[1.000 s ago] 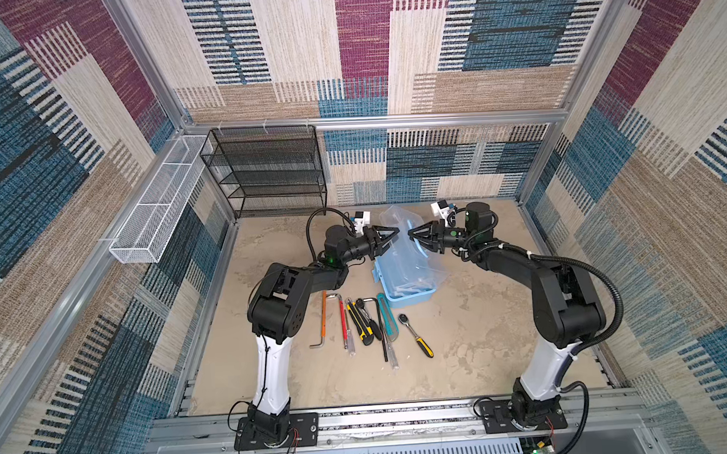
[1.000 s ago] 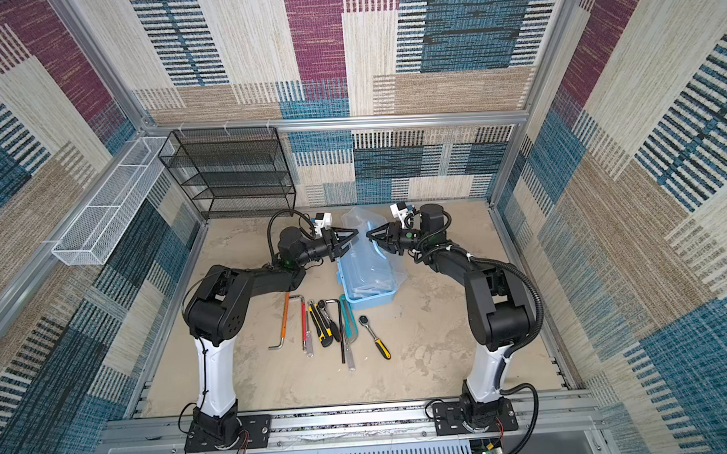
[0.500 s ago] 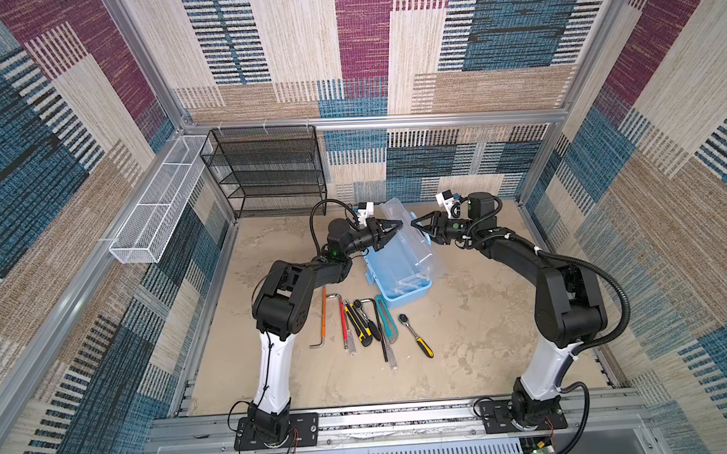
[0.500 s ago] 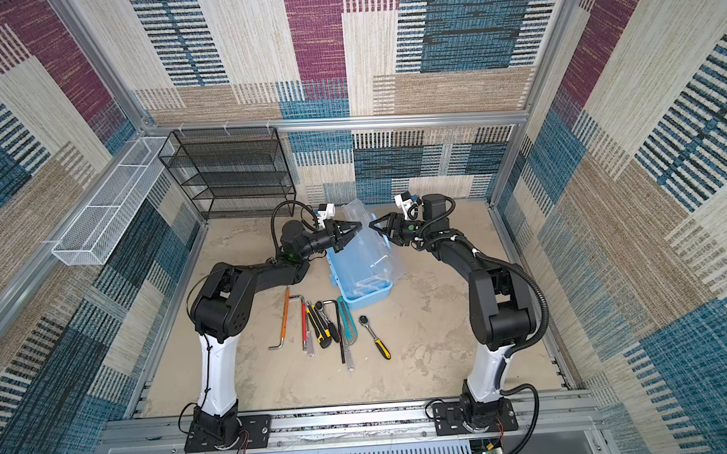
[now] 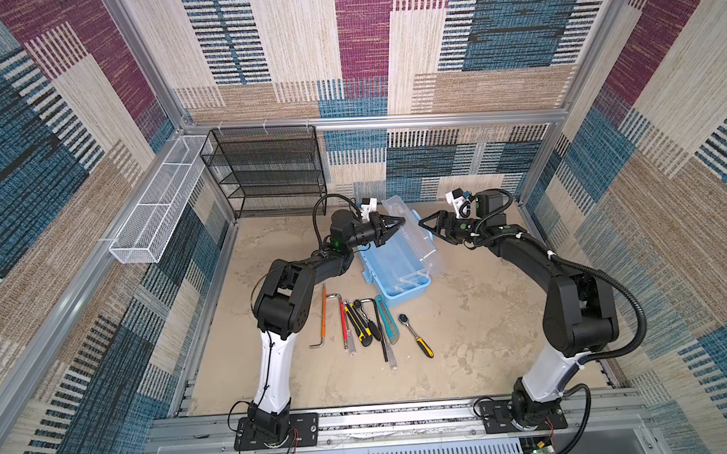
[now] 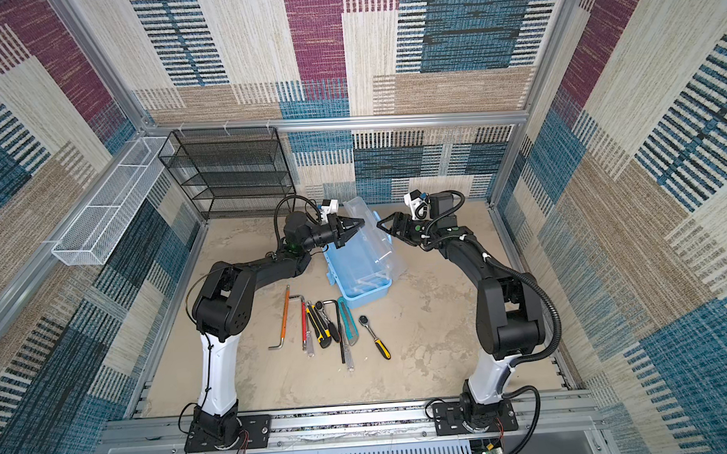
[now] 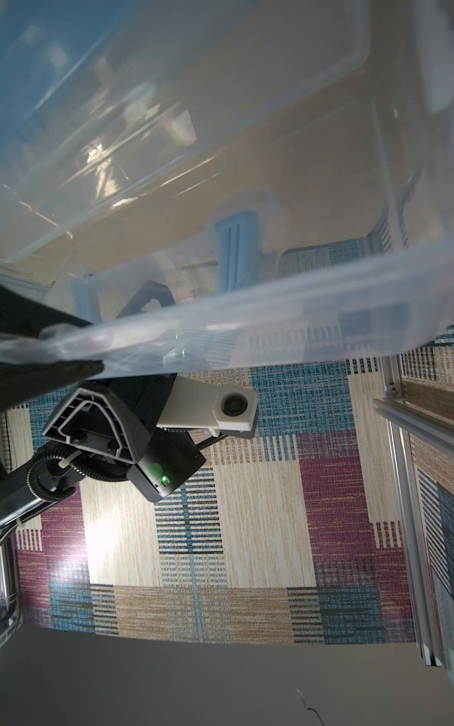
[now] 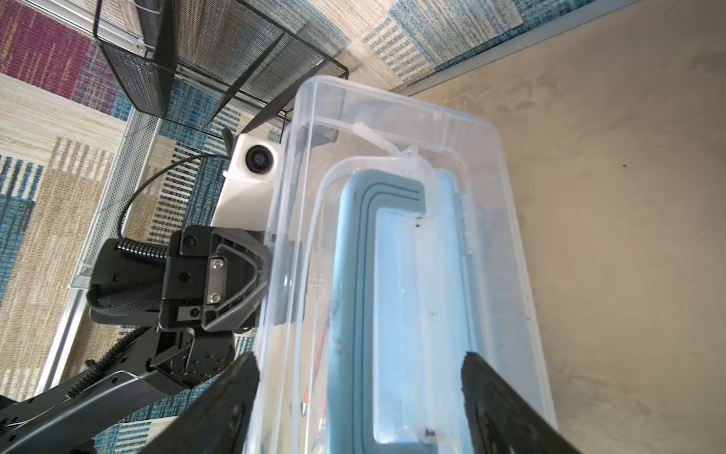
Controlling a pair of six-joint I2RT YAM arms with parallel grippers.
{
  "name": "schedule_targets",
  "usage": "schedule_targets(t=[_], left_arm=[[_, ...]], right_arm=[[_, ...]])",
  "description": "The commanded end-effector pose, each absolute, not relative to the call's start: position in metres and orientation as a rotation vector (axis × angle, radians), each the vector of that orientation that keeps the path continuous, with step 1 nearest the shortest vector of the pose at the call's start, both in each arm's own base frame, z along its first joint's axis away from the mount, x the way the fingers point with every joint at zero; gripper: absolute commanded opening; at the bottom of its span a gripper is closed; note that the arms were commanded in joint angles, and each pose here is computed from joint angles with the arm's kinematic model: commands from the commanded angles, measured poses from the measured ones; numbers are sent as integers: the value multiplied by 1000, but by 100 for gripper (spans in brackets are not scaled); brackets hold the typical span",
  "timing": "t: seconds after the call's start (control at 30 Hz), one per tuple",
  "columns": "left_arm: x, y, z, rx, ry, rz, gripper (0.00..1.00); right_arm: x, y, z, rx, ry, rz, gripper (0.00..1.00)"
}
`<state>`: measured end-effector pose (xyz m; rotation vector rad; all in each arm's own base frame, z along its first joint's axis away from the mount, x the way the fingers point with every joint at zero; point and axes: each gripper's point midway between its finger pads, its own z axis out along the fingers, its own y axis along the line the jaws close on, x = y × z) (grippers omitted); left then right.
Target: Pack the tool kit
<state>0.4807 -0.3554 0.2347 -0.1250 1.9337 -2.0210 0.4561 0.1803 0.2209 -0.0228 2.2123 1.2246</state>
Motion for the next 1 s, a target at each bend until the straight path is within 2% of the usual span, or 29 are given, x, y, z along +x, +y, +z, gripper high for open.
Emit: schedule_targets(t=[0.0, 0.4, 0.97], left_arm=[[479, -357, 242, -28, 1916, -1989, 9], [485, -357, 238, 9, 2120, -1889, 6], [508, -354, 253, 1, 2157, -1861, 6]], right_arm=[[455, 174, 221, -38, 2215, 1154, 85], [446, 157, 220, -17, 2197, 1088, 85], [436, 153, 228, -64, 2149, 1075, 88]])
